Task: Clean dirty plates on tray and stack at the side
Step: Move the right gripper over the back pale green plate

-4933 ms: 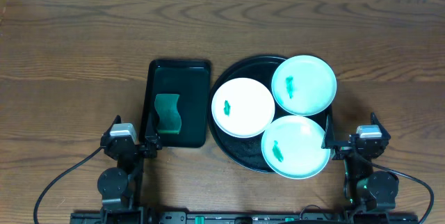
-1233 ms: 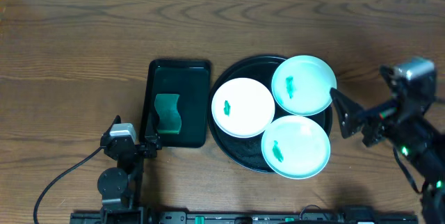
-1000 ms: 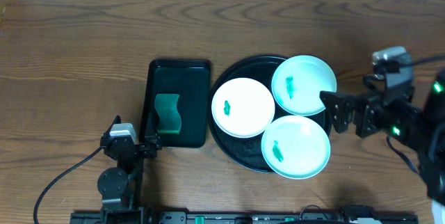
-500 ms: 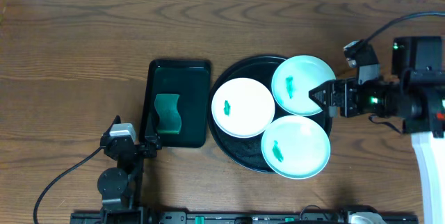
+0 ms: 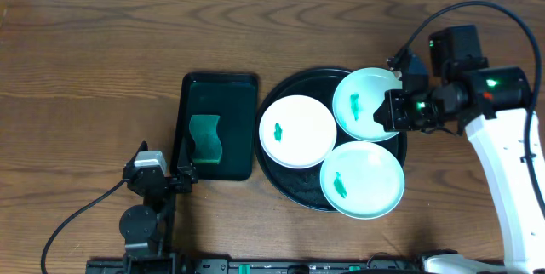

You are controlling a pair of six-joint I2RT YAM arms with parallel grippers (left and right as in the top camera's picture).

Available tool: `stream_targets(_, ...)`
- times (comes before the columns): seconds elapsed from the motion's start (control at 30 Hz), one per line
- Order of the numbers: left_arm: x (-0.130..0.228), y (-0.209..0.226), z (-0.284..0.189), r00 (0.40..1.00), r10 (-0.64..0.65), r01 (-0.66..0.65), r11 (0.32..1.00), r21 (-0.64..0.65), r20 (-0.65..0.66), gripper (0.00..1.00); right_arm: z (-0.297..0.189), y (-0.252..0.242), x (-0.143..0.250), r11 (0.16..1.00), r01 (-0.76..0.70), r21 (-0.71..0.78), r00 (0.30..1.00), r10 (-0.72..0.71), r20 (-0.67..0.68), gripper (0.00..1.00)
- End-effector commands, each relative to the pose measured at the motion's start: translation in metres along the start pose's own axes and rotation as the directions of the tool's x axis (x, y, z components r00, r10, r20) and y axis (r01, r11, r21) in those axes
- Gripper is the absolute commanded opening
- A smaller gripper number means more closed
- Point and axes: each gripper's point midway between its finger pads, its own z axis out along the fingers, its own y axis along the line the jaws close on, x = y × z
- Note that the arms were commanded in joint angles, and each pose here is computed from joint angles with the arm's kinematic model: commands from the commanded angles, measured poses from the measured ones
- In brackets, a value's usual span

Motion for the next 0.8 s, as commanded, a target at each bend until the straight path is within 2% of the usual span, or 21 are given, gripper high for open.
stream_targets(0.0,0.015,0.000,0.000,0.999,-0.003,0.003,1.000,0.003,-0.047,0.81,0.003,-0.005,-0.003,0.997,-0.028,0.068,1.000,0.028,0.000,0.01)
stream_targets(0.17,0.015,0.000,0.000,0.999,-0.003,0.003,1.000,0.003,-0.047,0.81,0.017,-0.001,0.002,0.997,-0.002,0.075,0.999,0.006,-0.043,0.01)
stream_targets(0.27,0.015,0.000,0.000,0.999,-0.003,0.003,1.000,0.003,-0.047,0.81,0.027,-0.001,0.007,0.997,0.009,0.075,0.998,-0.005,-0.061,0.20)
stream_targets(0.33,0.015,0.000,0.000,0.999,-0.003,0.003,1.000,0.003,-0.047,0.81,0.038,-0.003,0.010,0.997,0.010,0.075,0.998,-0.005,-0.069,0.34)
stream_targets(0.37,0.015,0.000,0.000,0.999,-0.003,0.003,1.000,0.003,-0.047,0.81,0.046,-0.005,0.012,0.997,0.005,0.075,0.997,0.001,-0.073,0.47)
stream_targets(0.4,0.015,0.000,0.000,0.999,-0.003,0.003,1.000,0.003,-0.047,0.81,0.051,-0.007,0.014,0.997,0.000,0.076,0.997,0.006,-0.076,0.52)
stream_targets(0.43,0.015,0.000,0.000,0.999,-0.003,0.003,1.000,0.003,-0.047,0.81,0.056,-0.009,0.015,0.997,0.001,0.075,0.997,0.004,-0.077,0.63)
stream_targets(0.47,0.015,0.000,0.000,0.999,-0.003,0.003,1.000,0.003,-0.047,0.81,0.061,-0.011,0.016,0.997,0.003,0.075,0.997,0.003,-0.075,0.84)
stream_targets(0.5,0.015,0.000,0.000,0.999,-0.003,0.003,1.000,0.003,-0.048,0.81,0.065,-0.012,0.015,0.997,0.005,0.073,0.998,0.000,-0.070,0.99)
stream_targets(0.6,0.015,0.000,0.000,0.999,-0.003,0.003,1.000,0.003,-0.047,0.81,0.073,-0.014,0.009,0.998,0.016,0.067,0.999,-0.013,-0.036,0.99)
stream_targets(0.77,0.015,0.000,0.000,0.999,-0.003,0.003,1.000,0.003,-0.047,0.81,0.073,-0.007,-0.025,0.997,0.063,0.042,0.993,-0.067,0.095,0.99)
